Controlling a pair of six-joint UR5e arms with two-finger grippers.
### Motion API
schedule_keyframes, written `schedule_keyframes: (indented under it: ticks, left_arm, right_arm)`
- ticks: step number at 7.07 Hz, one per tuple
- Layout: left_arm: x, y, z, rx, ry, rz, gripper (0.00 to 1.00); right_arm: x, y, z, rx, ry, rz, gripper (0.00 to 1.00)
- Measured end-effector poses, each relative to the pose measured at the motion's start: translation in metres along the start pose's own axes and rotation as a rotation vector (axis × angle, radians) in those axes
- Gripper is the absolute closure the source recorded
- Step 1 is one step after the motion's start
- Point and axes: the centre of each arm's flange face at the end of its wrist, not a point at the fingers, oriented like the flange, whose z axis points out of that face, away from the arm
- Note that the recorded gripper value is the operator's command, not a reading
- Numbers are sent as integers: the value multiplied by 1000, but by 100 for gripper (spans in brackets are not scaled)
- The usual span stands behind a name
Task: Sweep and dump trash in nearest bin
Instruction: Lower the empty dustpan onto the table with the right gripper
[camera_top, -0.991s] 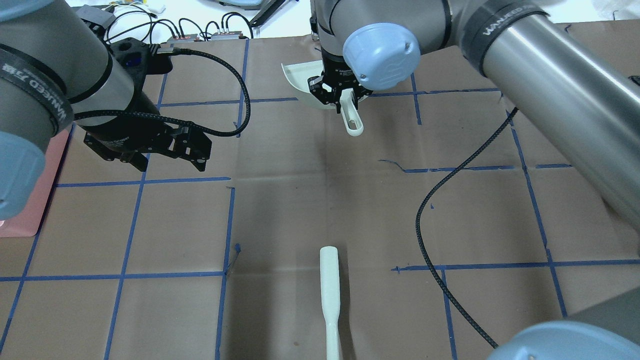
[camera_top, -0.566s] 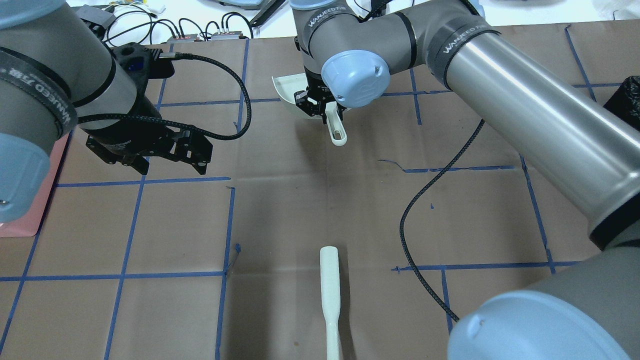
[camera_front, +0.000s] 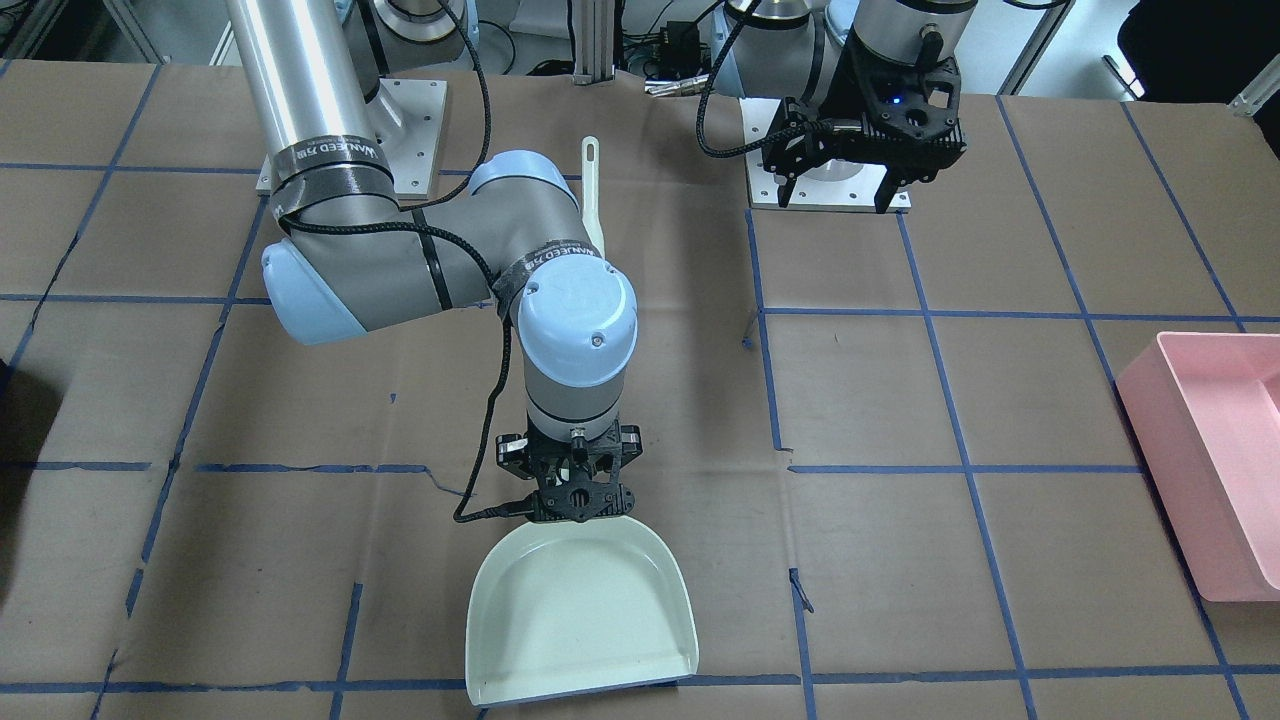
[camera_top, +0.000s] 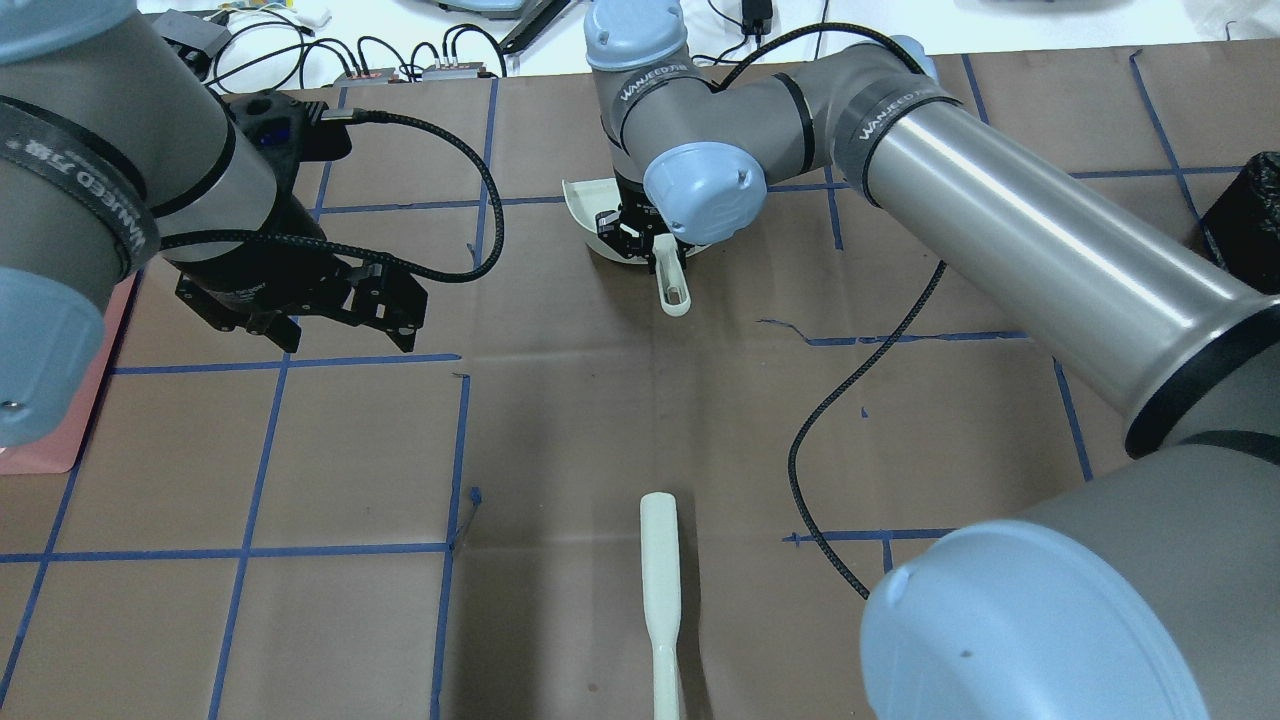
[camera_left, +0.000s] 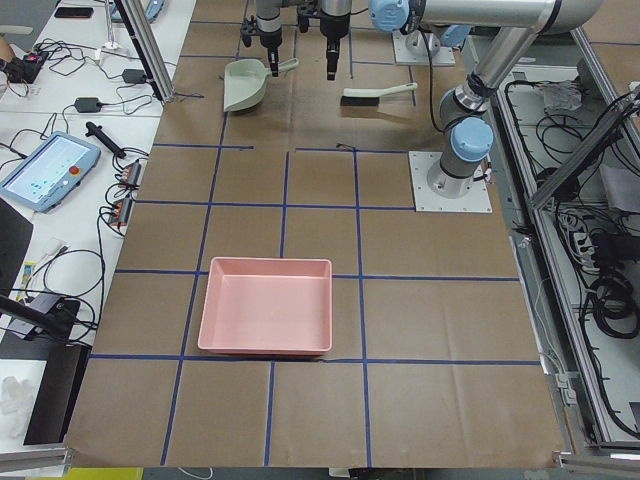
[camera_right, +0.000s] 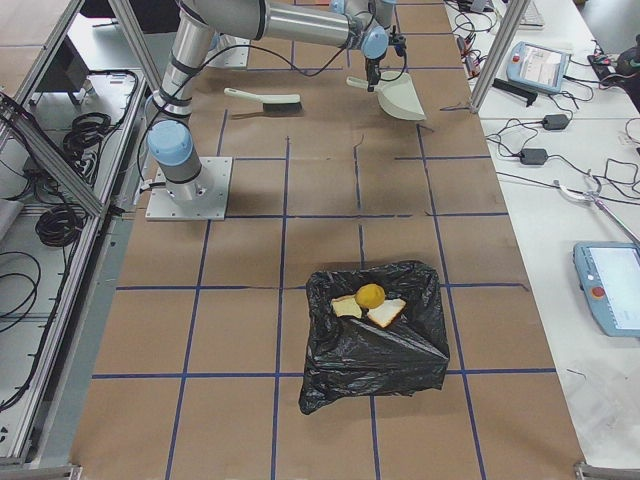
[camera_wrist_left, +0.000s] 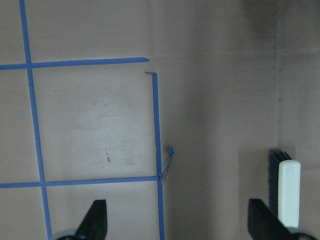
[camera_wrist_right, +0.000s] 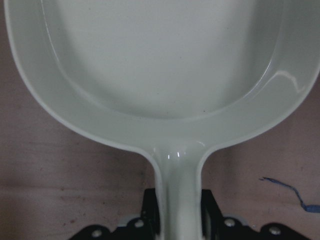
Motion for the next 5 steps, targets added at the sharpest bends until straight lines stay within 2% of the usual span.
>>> schedule_keyframes:
  ticks: [2,5]
  left_arm:
    - [0,0,1,-3,-1,3,0]
    - [0,0,1,-4,0,3,0]
  right_arm:
    - [-1,2,13,30,-9,4,99]
    - [-7,2,24,21,-27,38,98]
